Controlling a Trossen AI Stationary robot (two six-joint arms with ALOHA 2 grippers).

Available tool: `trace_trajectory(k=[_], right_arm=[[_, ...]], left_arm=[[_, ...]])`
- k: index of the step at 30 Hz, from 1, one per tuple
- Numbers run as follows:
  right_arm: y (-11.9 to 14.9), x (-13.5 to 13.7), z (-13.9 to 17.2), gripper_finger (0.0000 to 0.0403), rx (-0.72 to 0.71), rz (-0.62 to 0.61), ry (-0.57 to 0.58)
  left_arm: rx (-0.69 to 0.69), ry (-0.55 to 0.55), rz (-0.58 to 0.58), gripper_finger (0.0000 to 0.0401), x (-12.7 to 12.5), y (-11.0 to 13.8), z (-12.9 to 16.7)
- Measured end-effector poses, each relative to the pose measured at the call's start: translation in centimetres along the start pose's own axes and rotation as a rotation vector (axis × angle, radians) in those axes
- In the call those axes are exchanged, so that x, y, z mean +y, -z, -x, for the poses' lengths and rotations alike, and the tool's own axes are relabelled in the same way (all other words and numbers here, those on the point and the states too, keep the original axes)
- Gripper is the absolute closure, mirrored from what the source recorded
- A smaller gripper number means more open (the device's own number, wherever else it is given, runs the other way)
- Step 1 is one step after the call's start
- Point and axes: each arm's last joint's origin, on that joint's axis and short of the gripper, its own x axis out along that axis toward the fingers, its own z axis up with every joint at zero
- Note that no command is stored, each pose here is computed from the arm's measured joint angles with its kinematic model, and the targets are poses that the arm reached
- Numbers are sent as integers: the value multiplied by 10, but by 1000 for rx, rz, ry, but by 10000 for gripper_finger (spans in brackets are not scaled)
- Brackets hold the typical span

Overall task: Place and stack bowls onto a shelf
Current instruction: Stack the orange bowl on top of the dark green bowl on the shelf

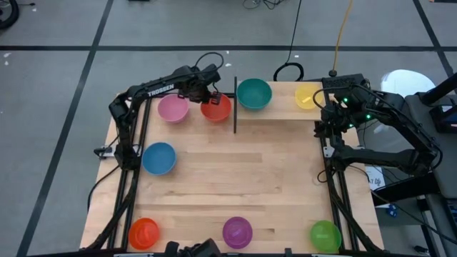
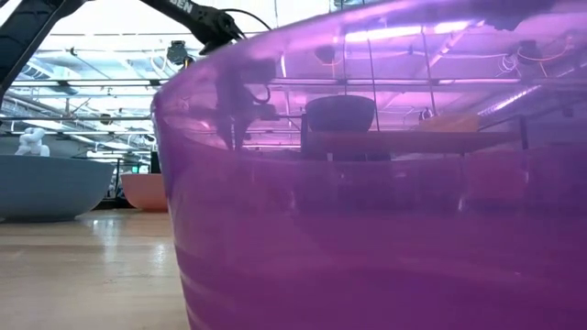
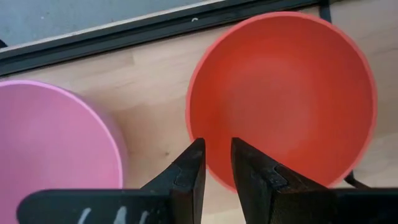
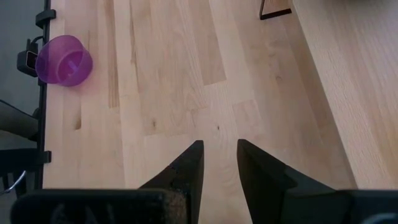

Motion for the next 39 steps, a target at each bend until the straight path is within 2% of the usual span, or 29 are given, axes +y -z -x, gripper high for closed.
trace_trajectory(k=[11,22,33,39], right_arm=[[0,0,0,314,0,0,0],[0,0,0,314,0,1,0],[0,0,0,314,-1,0,0],[0,0,0,314,0,-1,0]], left_arm=[[46,7,22,320,9,4,-22],[4,45,34,320,11,6,-43],[-35,67,4,320,9,-1,-37],[-54,14,11,320,11,0,-37]])
